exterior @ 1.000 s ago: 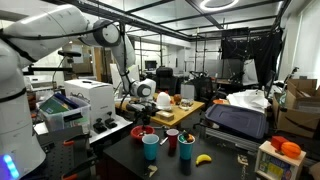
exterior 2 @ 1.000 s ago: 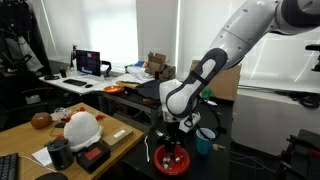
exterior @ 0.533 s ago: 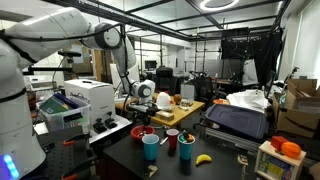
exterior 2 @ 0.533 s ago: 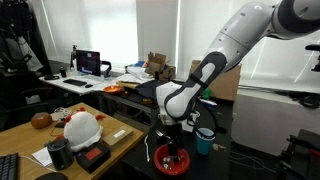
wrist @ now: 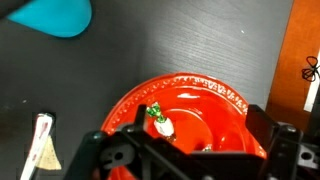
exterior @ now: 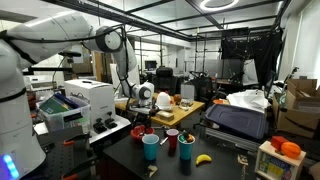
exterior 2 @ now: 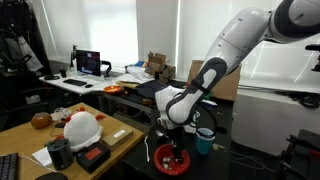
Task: Put the sweets inside the blue cup.
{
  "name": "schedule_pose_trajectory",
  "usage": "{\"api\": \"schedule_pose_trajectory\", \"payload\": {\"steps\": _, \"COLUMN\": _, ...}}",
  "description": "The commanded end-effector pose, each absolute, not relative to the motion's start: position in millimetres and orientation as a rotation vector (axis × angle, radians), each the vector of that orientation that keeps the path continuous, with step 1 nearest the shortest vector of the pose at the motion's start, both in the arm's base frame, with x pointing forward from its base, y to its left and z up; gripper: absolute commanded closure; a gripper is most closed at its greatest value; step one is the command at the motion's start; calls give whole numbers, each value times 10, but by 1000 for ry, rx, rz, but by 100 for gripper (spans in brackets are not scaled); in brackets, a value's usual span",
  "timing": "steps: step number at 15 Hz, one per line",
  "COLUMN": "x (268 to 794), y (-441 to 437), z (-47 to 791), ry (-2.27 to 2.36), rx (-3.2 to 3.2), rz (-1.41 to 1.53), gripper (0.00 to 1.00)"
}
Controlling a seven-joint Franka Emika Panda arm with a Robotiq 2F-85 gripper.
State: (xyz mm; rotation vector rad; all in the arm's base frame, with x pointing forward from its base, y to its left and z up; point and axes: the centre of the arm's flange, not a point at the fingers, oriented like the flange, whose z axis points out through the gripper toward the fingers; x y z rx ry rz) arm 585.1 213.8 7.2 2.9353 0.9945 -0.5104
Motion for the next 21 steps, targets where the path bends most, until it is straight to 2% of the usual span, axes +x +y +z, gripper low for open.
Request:
{"api": "schedule_pose_trajectory", "payload": {"steps": 1, "x": 5934, "y": 2130, "z": 59, "ry": 1085, "rx": 2880, "rz": -493, "gripper": 0}}
{"api": "schedule_pose_trajectory", "payload": {"steps": 21, "x": 5938, "y": 2219, "z": -252, "ry": 1396, "rx": 2770, "rz": -490, "gripper": 0}}
